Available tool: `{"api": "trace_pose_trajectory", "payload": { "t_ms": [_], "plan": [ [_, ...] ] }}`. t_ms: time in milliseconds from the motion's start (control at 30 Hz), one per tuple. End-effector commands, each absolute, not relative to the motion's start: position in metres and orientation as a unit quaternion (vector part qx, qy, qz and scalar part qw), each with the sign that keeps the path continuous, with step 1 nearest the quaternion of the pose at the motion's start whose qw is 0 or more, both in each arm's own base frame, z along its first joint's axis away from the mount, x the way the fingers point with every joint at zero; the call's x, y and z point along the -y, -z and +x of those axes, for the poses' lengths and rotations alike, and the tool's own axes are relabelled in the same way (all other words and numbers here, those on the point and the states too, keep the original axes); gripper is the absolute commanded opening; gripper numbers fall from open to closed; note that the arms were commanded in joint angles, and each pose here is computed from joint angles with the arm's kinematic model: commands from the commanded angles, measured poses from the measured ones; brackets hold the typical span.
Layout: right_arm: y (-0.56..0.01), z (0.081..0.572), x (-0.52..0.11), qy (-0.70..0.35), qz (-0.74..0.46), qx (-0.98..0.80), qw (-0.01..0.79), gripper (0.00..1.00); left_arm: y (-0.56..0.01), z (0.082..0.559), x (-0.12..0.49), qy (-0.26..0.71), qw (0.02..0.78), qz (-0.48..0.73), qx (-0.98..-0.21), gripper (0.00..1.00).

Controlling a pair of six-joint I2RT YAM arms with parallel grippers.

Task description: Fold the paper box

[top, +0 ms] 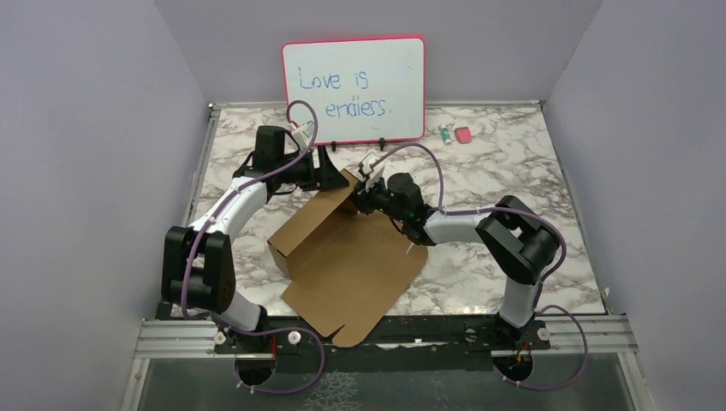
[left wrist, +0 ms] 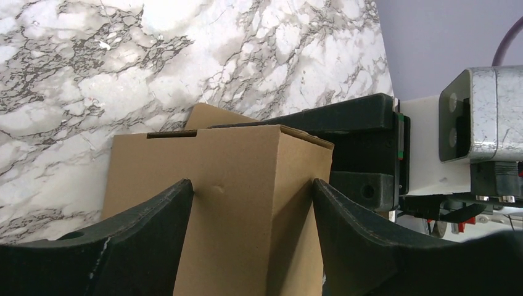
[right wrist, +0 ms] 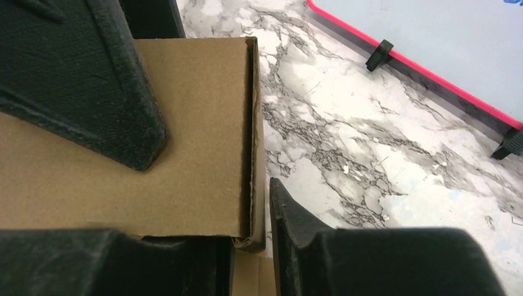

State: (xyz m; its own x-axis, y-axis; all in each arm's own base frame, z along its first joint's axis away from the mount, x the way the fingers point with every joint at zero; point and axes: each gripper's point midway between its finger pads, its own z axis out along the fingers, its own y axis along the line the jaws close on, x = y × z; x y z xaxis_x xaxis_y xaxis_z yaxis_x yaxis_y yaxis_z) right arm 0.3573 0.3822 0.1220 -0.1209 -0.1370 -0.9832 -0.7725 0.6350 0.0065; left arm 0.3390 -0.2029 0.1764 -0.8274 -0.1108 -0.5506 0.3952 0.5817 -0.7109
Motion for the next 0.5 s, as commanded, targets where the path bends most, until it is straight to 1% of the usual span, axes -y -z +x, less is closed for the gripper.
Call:
{"api": "trace_pose_trajectory", "payload": {
  "t_ms": [0,233,400,467],
  "plan": [
    [-0.126,0.376,-0.38,-0.254,-0.301,-0.681,0.617,0.3,-0.158,0.338,0.202,0.446,0.255,0.084,-0.854,0.71],
    [-0.128,0.373,-0.402,-0.3,-0.319,-0.632,0.64,0.34,-0.158,0.347,0.19,0.443,0.261,0.07,-0.855,0.72],
    [-0.123,0.384,-0.398,-0.278,-0.304,-0.635,0.654,0.34,-0.157,0.348,0.186,0.443,0.262,0.065,-0.855,0.72],
    [-0.12,0.388,-0.393,-0.262,-0.297,-0.64,0.658,0.32,-0.158,0.349,0.184,0.443,0.263,0.063,-0.855,0.72]
  ]
}}
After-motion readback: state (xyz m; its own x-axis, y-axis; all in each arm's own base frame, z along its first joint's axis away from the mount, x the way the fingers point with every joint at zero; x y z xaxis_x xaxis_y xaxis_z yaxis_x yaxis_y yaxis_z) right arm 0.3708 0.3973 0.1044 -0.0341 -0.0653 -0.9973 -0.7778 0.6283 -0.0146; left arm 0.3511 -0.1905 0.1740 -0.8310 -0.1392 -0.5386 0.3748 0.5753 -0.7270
